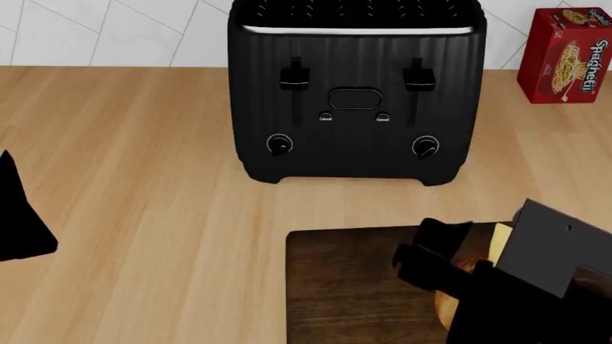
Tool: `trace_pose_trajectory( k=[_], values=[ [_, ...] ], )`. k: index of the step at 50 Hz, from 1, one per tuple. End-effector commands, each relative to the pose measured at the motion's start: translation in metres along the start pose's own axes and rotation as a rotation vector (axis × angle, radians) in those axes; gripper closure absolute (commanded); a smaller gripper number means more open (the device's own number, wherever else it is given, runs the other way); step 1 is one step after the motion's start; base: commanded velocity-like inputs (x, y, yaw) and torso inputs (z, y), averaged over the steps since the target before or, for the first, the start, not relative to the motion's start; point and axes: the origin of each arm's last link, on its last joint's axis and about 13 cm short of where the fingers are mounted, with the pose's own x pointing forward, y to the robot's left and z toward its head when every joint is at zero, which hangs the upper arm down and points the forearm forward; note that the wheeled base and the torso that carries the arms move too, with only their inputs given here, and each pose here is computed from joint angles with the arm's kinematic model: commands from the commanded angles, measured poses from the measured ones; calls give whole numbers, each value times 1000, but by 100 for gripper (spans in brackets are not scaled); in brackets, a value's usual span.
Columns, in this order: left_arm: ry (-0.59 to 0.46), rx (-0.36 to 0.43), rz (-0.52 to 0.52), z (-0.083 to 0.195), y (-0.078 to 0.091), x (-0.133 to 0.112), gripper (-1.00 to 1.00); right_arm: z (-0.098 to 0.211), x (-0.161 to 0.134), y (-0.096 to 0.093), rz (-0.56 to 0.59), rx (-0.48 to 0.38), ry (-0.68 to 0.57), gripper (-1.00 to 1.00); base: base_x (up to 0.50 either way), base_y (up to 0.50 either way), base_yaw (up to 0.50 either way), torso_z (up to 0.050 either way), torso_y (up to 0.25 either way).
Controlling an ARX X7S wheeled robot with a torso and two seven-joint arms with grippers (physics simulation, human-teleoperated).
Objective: Pick up the wedge of cheese and place it on the slice of bread to prepare a simple cheese on bread dish.
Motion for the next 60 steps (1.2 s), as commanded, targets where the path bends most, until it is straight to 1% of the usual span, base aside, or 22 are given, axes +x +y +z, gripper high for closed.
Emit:
trace_pose_trajectory(
  k=[1, 6, 11, 14, 18, 20, 22, 24, 27, 29, 32, 34, 36, 37, 39, 40, 41, 43, 45, 54, 60],
  values=[
    [25, -39, 41, -3, 2, 11, -100, 8, -2, 2, -19, 4, -19, -100, 0, 0, 0, 0, 0],
    [24, -40, 41, -3, 2, 11, -100, 28, -14, 3, -30, -15, -110, -100, 0, 0, 0, 0, 0],
    [23, -41, 40, -3, 2, 11, -100, 37, -22, 4, -45, -31, -156, -100, 0, 0, 0, 0, 0],
    [24, -41, 38, -3, 2, 11, -100, 45, -31, 5, -36, -25, -182, -100, 0, 0, 0, 0, 0],
    [24, -42, 39, -2, 2, 11, -100, 61, -46, 6, -42, -43, -268, -100, 0, 0, 0, 0, 0],
    [24, -42, 38, -2, 2, 11, -100, 68, -53, 7, -29, -39, -284, -100, 0, 0, 0, 0, 0],
    [24, -42, 38, -2, 2, 11, -100, 77, -61, 7, -23, -40, -326, -100, 0, 0, 0, 0, 0],
    [25, -41, 38, -3, 2, 11, -100, 88, -71, 9, 2, -31, -377, -100, 0, 0, 0, 0, 0],
    [25, -40, 39, -3, 2, 11, -100, 95, -74, 14, 21, -68, -438, -100, 0, 0, 0, 0, 0],
    [25, -39, 39, -3, 2, 11, -100, 97, -78, 17, 61, -79, -455, -100, 0, 0, 0, 0, 0],
    [25, -39, 40, -3, 1, 11, -100, 93, -84, 19, 79, -116, -503, -100, 0, 0, 0, 0, 0],
    [26, -38, 38, -3, 1, 11, -100, 93, -86, 20, 97, -115, -510, -100, 0, 0, 0, 0, 0],
    [24, -40, 39, -3, 2, 11, -100, 93, -95, 27, 212, -156, -534, -100, 0, 0, 0, 0, 0],
    [23, -40, 40, -3, 2, 11, -100, 94, -99, 31, 238, -190, -572, -100, 0, 0, 0, 0, 0],
    [23, -40, 41, -3, 2, 10, -100, 92, -105, 34, 295, -195, -582, -100, 0, 0, 0, 0, 0],
    [22, -41, 40, -3, 2, 10, -100, 89, -107, 38, 326, -214, -575, -100, 0, 0, 0, 0, 0],
    [22, -41, 40, -3, 2, 10, -100, 88, -109, 39, 346, -208, -565, -100, 0, 0, 0, 0, 0],
    [22, -42, 39, -3, 2, 10, -100, 83, -111, 41, 401, -232, -533, -100, 0, 0, 0, 0, 0],
    [19, -43, 38, -3, 2, 10, -100, 80, -113, 41, 435, -232, -507, -100, 0, 0, 0, 0, 0],
    [-32, -73, 17, 0, 3, 6, -100, 74, -117, 45, 489, -222, -437, -100, 0, 0, 0, 0, 0],
    [-25, -69, 20, -1, 2, 6, -100, 68, -111, 49, 522, -227, -394, -100, 0, 0, 0, 0, 0]
  ],
)
